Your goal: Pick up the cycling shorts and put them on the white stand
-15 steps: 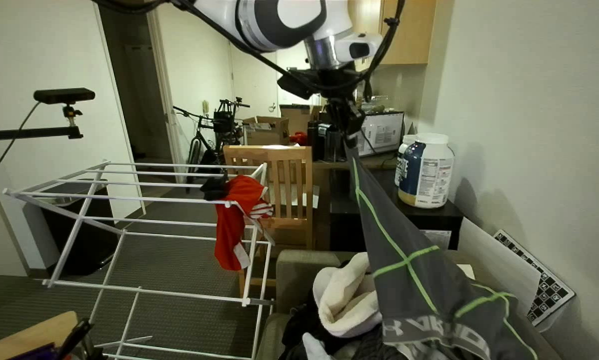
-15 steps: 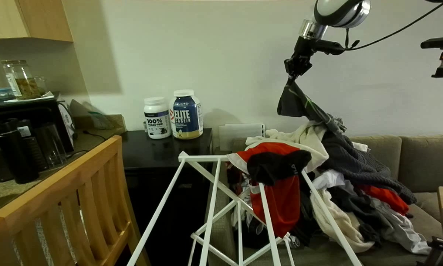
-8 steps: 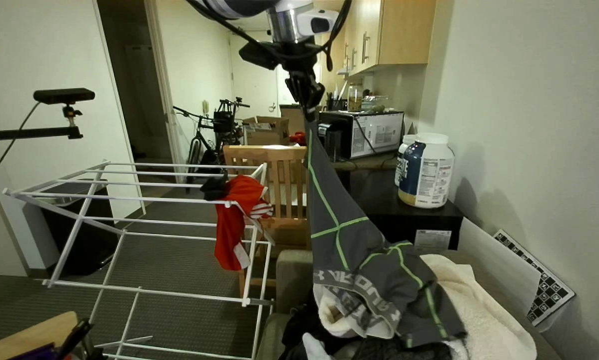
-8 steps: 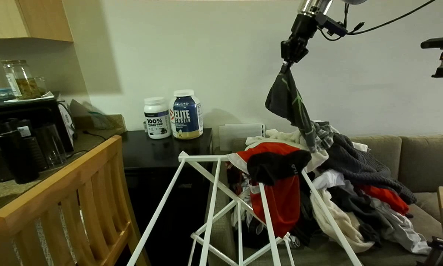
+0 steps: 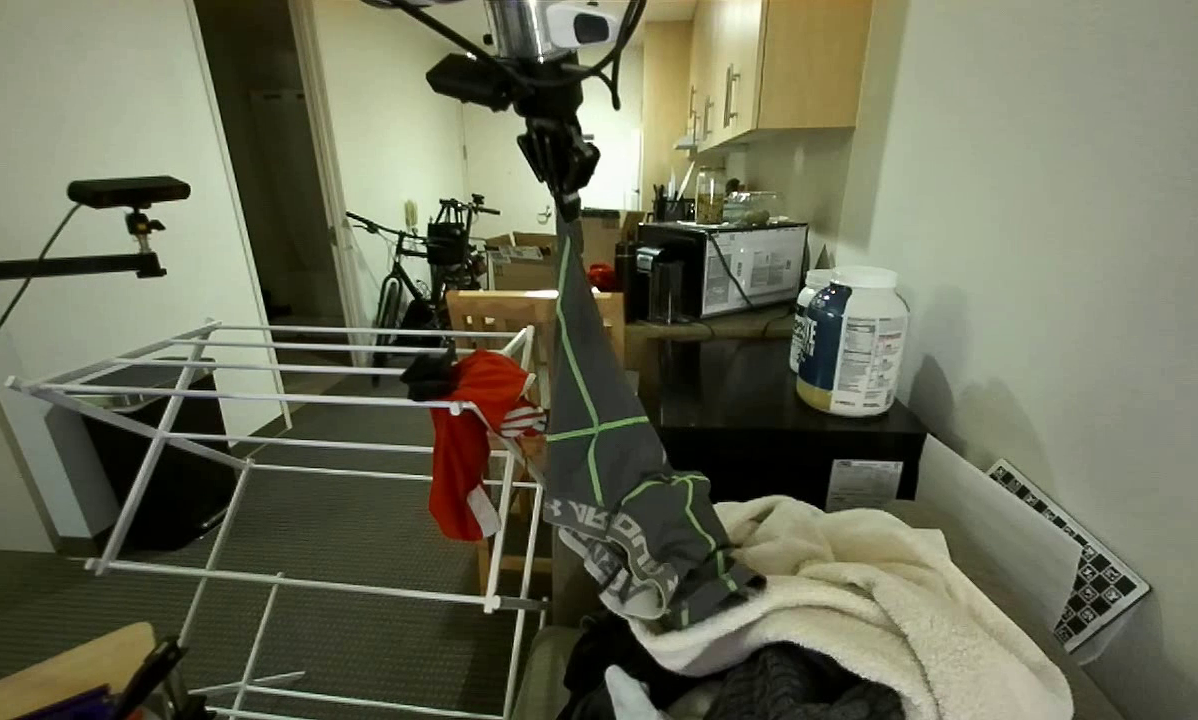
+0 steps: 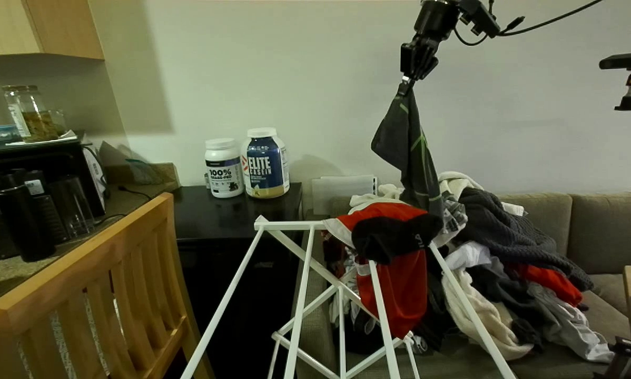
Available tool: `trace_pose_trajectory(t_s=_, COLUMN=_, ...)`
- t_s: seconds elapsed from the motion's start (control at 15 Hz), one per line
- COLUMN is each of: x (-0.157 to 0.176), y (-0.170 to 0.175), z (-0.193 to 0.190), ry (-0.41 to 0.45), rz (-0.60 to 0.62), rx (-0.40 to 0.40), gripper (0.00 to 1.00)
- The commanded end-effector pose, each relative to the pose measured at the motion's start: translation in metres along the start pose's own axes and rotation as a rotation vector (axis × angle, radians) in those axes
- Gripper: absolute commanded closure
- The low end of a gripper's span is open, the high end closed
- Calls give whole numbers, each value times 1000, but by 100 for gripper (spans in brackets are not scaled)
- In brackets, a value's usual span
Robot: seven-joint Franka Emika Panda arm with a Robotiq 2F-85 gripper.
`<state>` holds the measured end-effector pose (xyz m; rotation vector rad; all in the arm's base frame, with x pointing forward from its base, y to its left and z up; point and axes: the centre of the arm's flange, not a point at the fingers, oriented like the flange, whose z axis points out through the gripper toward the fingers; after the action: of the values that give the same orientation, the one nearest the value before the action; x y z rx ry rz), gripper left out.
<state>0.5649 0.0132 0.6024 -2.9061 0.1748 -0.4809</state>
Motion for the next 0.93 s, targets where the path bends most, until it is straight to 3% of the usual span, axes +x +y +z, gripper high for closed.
trace_pose_trajectory(t_s=0.0, x=-17, y=-17, z=-5, ry=-15, rz=-72, rx=34, gripper=99)
trace_pose_trajectory(t_s=0.47, x=-26, y=-64, z=-13, ry=-17, rz=-149, rx=72, gripper=99)
trace_pose_trajectory(t_s=0.87, x=-47, y=-125, z=-38, ry=10, rz=-259, rx=123, gripper=99)
